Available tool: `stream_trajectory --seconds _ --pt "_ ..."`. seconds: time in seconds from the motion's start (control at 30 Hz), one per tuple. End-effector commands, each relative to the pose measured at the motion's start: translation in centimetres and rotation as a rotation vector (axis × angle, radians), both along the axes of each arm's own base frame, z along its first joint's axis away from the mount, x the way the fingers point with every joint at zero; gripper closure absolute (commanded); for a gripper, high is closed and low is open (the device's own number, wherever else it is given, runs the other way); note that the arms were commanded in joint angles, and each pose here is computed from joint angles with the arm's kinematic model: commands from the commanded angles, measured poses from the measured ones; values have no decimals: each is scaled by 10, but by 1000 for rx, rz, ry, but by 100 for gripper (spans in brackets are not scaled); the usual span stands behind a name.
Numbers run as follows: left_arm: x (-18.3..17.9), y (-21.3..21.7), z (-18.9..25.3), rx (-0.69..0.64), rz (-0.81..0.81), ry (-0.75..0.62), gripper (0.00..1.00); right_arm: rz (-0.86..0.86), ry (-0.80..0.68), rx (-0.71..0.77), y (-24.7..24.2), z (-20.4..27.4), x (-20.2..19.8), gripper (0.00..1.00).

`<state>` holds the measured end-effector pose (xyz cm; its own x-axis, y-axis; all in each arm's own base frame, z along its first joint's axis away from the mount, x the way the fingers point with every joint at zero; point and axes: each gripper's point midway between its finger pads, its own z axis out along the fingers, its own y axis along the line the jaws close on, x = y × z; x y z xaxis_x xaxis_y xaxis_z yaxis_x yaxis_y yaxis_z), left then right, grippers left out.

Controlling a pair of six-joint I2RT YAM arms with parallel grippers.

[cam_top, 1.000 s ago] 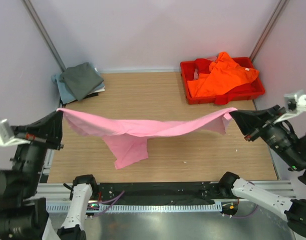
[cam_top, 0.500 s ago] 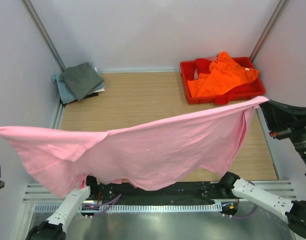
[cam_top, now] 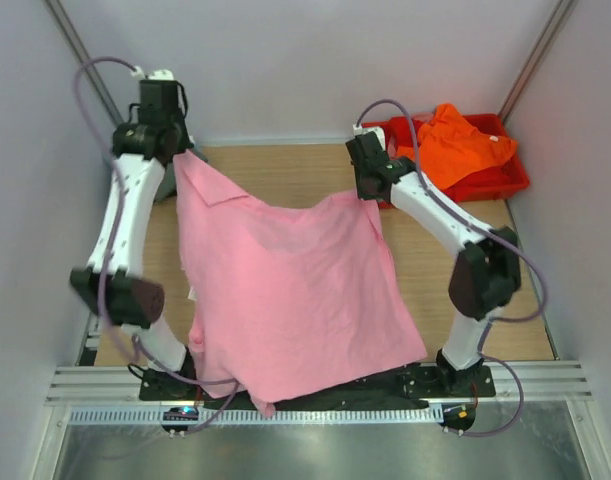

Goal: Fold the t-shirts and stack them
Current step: Flatten the tshirt out

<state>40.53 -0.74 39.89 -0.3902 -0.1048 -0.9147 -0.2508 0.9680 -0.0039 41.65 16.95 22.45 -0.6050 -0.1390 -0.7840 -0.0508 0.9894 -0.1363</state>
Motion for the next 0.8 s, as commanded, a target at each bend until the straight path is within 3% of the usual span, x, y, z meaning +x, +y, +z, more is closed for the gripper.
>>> stream_trajectory --seconds 0.0,0.03,0.07,0.1,0.13,0.23,0.27,0.3,0.33,0.37,0.5,0.63,0.77 --pt "33 36 -116 -34 141 369 100 -100 72 138 -19 -6 41 83" --pt "53 36 -108 -51 142 354 100 -105 110 130 -19 -16 50 47" --pt "73 33 -153 -51 138 472 100 -109 131 123 -19 -18 56 36" --pt "69 27 -171 -61 125 565 93 -96 151 113 -15 -19 61 30" --pt "79 25 -156 -73 121 518 76 -81 151 126 -11 -15 62 21" --pt "77 13 -170 -61 96 551 40 -31 106 192 -3 8 56 10" --pt "67 11 -140 -68 85 472 35 -17 86 207 -2 16 53 9" --pt "73 8 -129 -81 76 401 17 -11 79 217 -2 21 49 8" --pt "62 3 -141 -95 61 429 8 1 71 237 -3 28 38 7" --pt "54 0 -115 -122 51 348 7 8 60 251 -2 32 34 7" --pt "11 -13 -109 -163 21 339 7 65 79 315 5 30 9 7" --pt "-37 -42 -157 -199 -42 411 9 146 103 348 29 22 -7 7" --pt "-55 -68 -204 -331 -81 446 12 289 161 368 87 10 -19 7"
